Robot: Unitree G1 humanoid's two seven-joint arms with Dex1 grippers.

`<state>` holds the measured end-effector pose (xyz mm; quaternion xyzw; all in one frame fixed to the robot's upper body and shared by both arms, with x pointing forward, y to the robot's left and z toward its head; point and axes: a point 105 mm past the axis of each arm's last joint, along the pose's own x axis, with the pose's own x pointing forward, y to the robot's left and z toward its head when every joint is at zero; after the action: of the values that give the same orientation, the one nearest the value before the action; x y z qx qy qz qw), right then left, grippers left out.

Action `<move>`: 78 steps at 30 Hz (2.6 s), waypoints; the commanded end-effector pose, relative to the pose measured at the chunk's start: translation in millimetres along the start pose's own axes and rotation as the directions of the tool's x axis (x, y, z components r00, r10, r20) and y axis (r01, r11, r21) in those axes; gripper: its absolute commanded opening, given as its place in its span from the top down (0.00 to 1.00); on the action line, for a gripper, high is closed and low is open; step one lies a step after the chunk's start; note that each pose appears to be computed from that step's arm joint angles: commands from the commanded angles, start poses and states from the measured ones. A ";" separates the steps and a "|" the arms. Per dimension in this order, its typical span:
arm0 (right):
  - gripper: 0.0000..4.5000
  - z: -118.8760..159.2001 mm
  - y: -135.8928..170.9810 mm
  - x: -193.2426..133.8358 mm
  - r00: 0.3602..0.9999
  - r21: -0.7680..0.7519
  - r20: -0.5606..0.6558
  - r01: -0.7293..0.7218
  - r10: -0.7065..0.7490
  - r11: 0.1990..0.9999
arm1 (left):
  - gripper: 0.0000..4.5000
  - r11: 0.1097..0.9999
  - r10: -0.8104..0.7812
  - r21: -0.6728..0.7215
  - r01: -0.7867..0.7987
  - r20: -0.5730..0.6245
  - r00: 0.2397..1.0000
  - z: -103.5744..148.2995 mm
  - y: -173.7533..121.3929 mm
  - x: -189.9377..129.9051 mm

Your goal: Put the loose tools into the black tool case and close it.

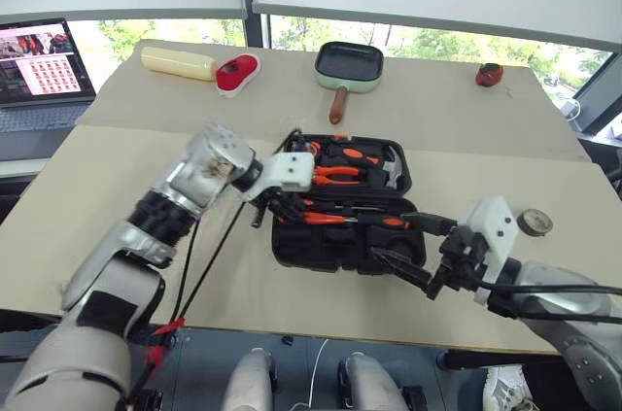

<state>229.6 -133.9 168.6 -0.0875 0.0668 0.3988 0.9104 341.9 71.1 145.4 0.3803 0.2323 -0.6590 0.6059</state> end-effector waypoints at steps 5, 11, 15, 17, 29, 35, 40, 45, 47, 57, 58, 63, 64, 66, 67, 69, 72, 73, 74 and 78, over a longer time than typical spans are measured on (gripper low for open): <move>0.00 11.5 1.4 -5.0 0.998 -0.019 0.058 0.040 -0.039 0.999 | 0.91 0.999 -0.005 -0.044 0.001 -0.097 0.995 -3.8 3.1 -2.3; 0.00 10.8 0.7 -1.5 0.996 -0.011 0.069 0.053 -0.052 0.999 | 0.91 0.992 -0.018 -0.128 0.001 -0.126 0.992 -5.1 7.5 3.9; 0.00 10.5 1.9 0.9 0.995 -0.003 0.082 0.059 -0.059 0.998 | 0.91 0.988 -0.033 -0.154 0.012 -0.136 0.990 -4.3 8.8 7.2; 0.00 9.8 2.8 1.1 0.994 0.001 0.085 0.062 -0.061 0.998 | 0.91 0.987 -0.046 -0.156 0.026 -0.130 0.990 -2.3 7.3 7.3; 0.00 5.9 5.7 -1.6 0.995 0.014 0.084 0.055 -0.056 0.998 | 0.23 0.991 -0.015 -0.133 0.019 0.034 0.999 24.9 8.1 -24.8; 0.00 5.8 4.2 -1.1 0.996 0.015 0.079 0.048 -0.049 0.999 | 0.23 0.988 0.071 -0.146 -0.047 0.160 0.985 20.4 9.0 -49.1; 0.00 5.5 2.5 -1.7 0.997 0.014 0.069 0.043 -0.044 0.999 | 0.55 0.971 0.158 -0.218 -0.098 0.278 0.948 10.9 12.5 -34.2; 0.00 6.2 0.8 -2.6 0.997 0.007 0.057 0.042 -0.043 0.999 | 0.96 0.958 0.206 -0.267 -0.105 0.387 0.899 6.6 8.0 -5.9; 0.00 6.3 0.7 -3.4 0.998 0.005 0.052 0.041 -0.041 0.999 | 0.99 0.950 0.234 -0.287 -0.122 0.397 0.888 5.2 9.0 1.3; 0.00 4.3 -1.3 -5.5 0.999 0.007 0.030 0.042 -0.042 0.999 | 0.99 0.932 0.264 -0.334 -0.140 0.362 0.894 -11.8 3.1 22.8; 0.00 4.1 -1.5 -5.2 0.999 0.008 0.030 0.043 -0.043 0.999 | 0.99 0.934 0.255 -0.331 -0.132 0.359 0.898 -13.4 0.2 24.2; 0.00 2.0 -1.6 -3.6 0.999 0.016 0.028 0.044 -0.045 0.999 | 0.99 0.927 0.245 -0.355 -0.120 0.333 0.911 -23.2 -8.2 31.4; 0.00 1.7 -1.7 -3.1 0.999 0.019 0.028 0.045 -0.045 0.999 | 0.99 0.929 0.245 -0.348 -0.128 0.316 0.916 -28.7 -10.6 34.3; 0.00 1.3 -1.6 -2.4 0.999 0.024 0.030 0.044 -0.045 0.999 | 0.99 0.931 0.247 -0.335 -0.143 0.293 0.924 -36.9 -14.1 38.1; 0.00 1.2 -1.7 -2.2 0.998 0.026 0.031 0.045 -0.046 0.999 | 0.99 0.932 0.250 -0.329 -0.151 0.284 0.926 -39.7 -15.3 39.1; 0.00 0.9 -2.0 -1.6 0.998 0.027 0.032 0.045 -0.046 0.999 | 0.99 0.931 0.260 -0.324 -0.166 0.274 0.926 -42.8 -15.4 39.4; 0.00 0.8 -2.8 -0.6 0.998 0.029 0.033 0.044 -0.045 0.999 | 0.99 0.925 0.291 -0.329 -0.191 0.287 0.913 -41.5 -9.8 34.7; 0.00 1.0 -3.0 -0.5 0.998 0.029 0.034 0.043 -0.044 0.999 | 0.99 0.923 0.309 -0.327 -0.204 0.308 0.900 -37.6 -6.0 30.2; 0.00 1.3 -3.2 -0.3 0.998 0.029 0.035 0.042 -0.043 0.999 | 0.99 0.922 0.324 -0.323 -0.216 0.332 0.886 -32.9 -2.8 25.3; 0.00 2.7 -4.3 1.9 0.999 0.019 0.037 0.030 -0.031 0.999 | 0.99 0.915 0.379 -0.307 -0.262 0.433 0.818 -15.5 2.9 -3.2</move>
<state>233.6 -137.5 162.9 -0.0642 0.0710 0.3780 0.9209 347.4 80.6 113.3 0.1735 0.1276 -0.5897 0.7784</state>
